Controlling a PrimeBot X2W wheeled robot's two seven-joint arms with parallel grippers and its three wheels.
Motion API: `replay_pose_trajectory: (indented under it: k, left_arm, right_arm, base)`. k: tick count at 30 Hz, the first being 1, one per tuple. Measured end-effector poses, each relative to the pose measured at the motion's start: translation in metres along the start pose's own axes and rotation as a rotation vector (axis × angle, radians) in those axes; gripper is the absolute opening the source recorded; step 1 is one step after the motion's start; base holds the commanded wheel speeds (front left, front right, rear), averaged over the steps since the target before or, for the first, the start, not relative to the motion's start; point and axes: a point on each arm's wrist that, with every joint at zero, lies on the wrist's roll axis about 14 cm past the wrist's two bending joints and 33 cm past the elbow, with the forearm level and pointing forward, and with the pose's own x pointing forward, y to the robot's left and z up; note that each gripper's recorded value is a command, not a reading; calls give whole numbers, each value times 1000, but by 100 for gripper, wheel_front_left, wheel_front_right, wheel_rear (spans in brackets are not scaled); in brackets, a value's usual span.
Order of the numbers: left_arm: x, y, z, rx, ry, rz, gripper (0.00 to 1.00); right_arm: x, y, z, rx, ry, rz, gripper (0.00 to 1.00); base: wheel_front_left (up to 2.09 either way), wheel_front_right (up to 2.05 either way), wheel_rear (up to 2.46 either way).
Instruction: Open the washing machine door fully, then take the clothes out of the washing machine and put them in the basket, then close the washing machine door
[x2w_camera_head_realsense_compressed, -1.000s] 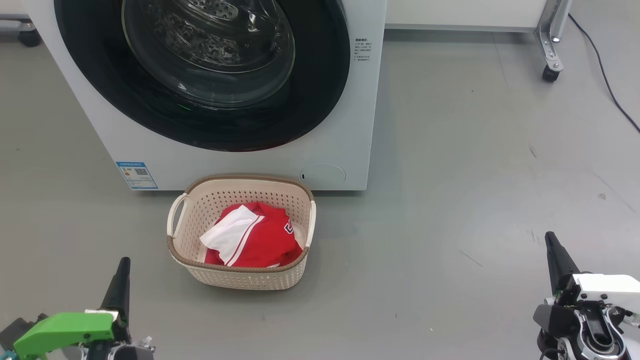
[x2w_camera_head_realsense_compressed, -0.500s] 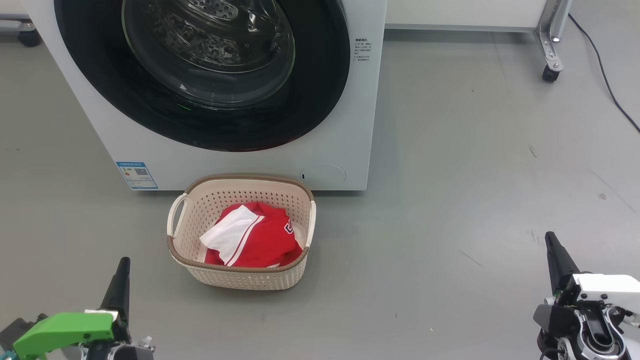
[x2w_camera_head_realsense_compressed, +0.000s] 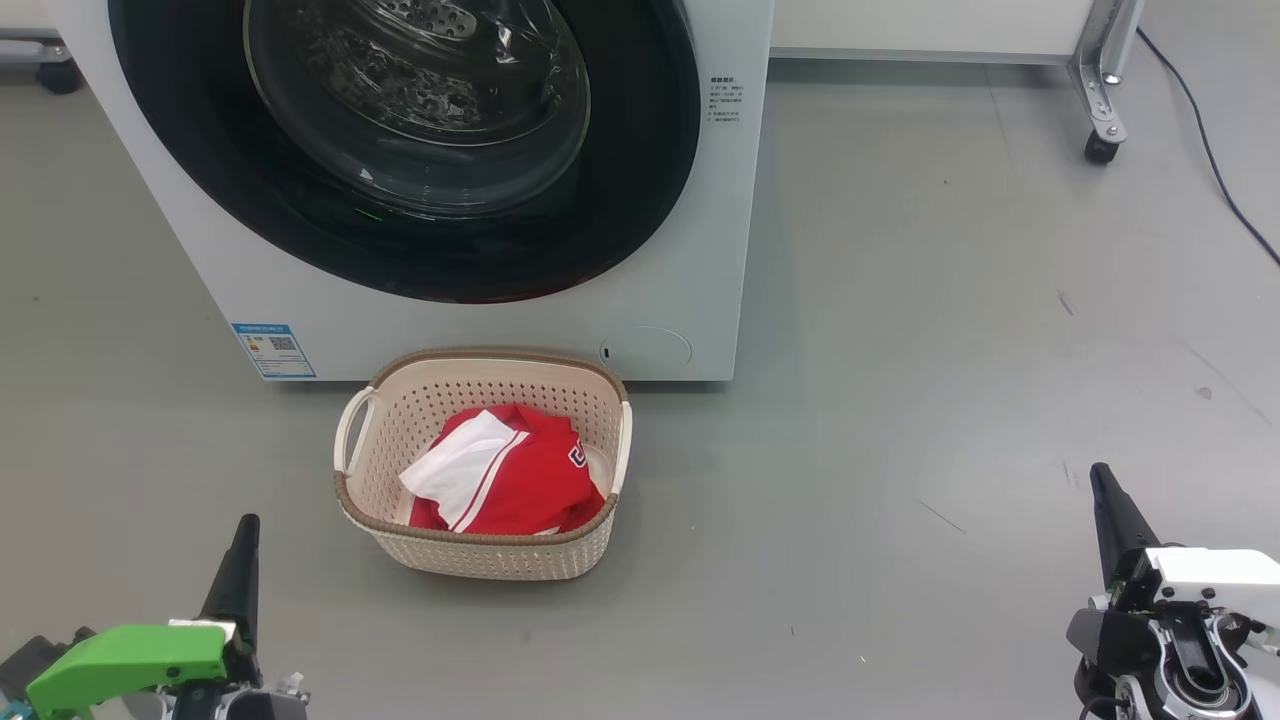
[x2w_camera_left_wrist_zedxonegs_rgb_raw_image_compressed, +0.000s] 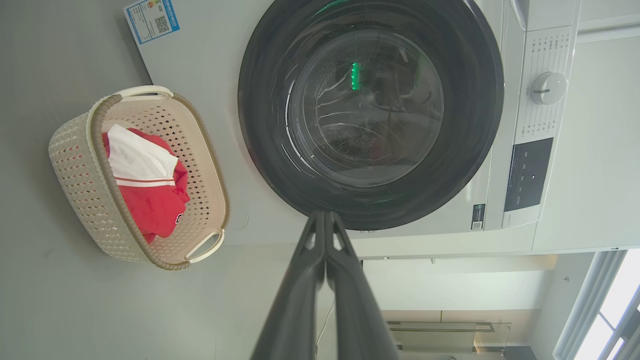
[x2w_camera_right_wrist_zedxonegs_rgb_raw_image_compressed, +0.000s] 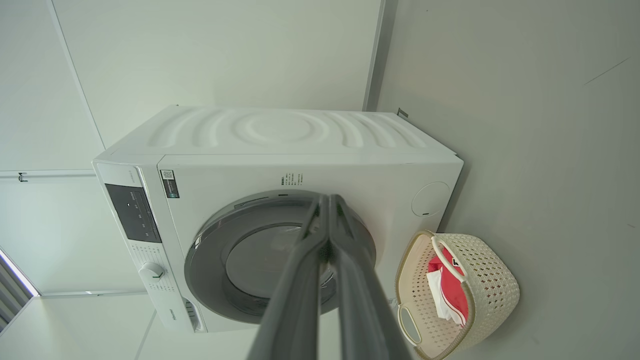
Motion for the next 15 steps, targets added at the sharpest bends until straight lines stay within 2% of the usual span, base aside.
replay_pose_trajectory:
  k: [15]
  left_arm:
    - [0,0,0,0,-1,0,0]
  right_arm:
    - [0,0,0,0,0,0,0]
  base:
    - [0,0,0]
